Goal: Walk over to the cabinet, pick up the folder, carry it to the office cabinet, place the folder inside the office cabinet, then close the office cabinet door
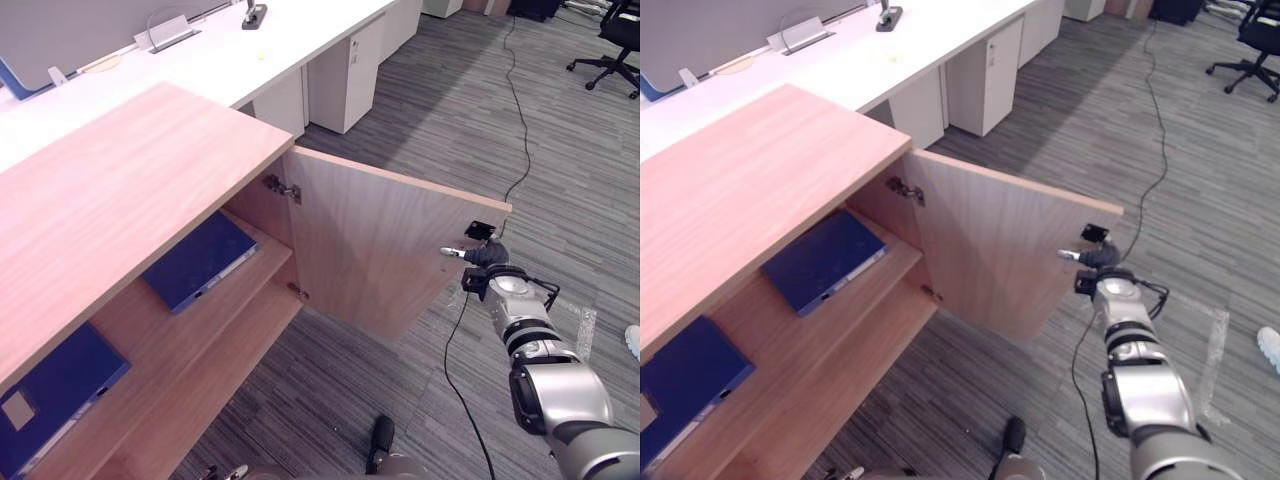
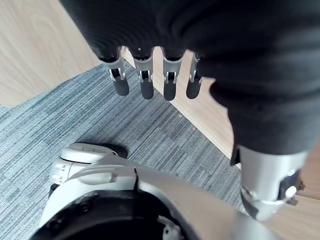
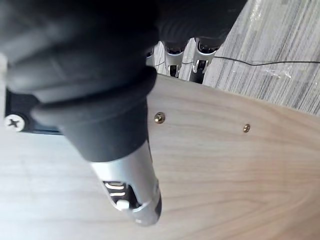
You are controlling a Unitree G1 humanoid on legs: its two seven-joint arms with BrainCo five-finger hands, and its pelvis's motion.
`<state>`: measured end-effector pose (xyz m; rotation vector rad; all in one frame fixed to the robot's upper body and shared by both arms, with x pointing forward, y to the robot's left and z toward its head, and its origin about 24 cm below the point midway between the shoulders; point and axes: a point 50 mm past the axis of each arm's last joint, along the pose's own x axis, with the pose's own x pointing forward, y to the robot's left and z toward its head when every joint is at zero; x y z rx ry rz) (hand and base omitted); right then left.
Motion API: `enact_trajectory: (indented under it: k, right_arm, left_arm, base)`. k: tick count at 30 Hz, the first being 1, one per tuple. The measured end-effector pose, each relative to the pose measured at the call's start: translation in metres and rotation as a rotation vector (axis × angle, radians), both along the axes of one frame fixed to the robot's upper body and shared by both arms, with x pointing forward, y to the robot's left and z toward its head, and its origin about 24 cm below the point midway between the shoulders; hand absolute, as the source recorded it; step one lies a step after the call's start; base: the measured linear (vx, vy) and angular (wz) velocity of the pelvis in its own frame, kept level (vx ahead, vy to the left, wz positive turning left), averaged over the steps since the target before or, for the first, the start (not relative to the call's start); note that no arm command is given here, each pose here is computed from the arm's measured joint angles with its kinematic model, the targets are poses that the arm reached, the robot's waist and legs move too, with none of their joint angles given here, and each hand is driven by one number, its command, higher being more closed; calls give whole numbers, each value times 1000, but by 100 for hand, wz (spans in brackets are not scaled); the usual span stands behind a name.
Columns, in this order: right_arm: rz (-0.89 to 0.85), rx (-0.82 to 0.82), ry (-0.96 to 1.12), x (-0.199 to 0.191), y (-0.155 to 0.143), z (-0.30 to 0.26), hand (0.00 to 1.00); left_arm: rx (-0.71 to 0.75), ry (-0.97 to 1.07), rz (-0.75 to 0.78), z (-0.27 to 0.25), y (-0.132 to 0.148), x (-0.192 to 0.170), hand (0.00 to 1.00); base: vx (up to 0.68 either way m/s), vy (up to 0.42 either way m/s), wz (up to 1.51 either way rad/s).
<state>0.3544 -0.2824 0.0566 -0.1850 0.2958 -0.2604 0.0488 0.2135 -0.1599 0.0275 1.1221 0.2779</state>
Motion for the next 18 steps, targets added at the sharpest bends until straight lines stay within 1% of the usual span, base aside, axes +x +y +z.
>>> enact_trajectory:
  k: [3,6,7,12,15,16,17,18]
  right_arm:
    - [88,-139,52,-1,0,1,0]
    - [183,-239,78,-2,3,2,0]
    - [201,-248,81,-2,5,2,0]
    - [401,-358,78,-10,27,1,0]
    - [616,-469,130,-22,43,-4,0]
    - [733,-504,184,-31,49,-10,0]
    - [795,-509,213,-35,54,-15,0]
    - [902,-510,246,-44,67,-22,0]
  left_arm:
    - [0,-2,-2,0,0,1,0]
    - [3,0,-10,0,1,1,0]
    - [4,-1,-12,0,1,1,0]
    - [6,-5,-16,1,4,1,0]
    - [11,-5,-19,1,6,1,0]
    - [9,-4,-24,1,6,1,0]
    - [7,-4,-26,1,6,0,0]
    - [5,-5,-35,2,7,1,0]
  base:
    - [47,49,-5]
    - [28,44,-9]
    - [25,32,-11]
    - [25,26,-20]
    - [52,34,-13]
    - [51,27,-11]
    - [82,40,-8]
    - [79,38,-5]
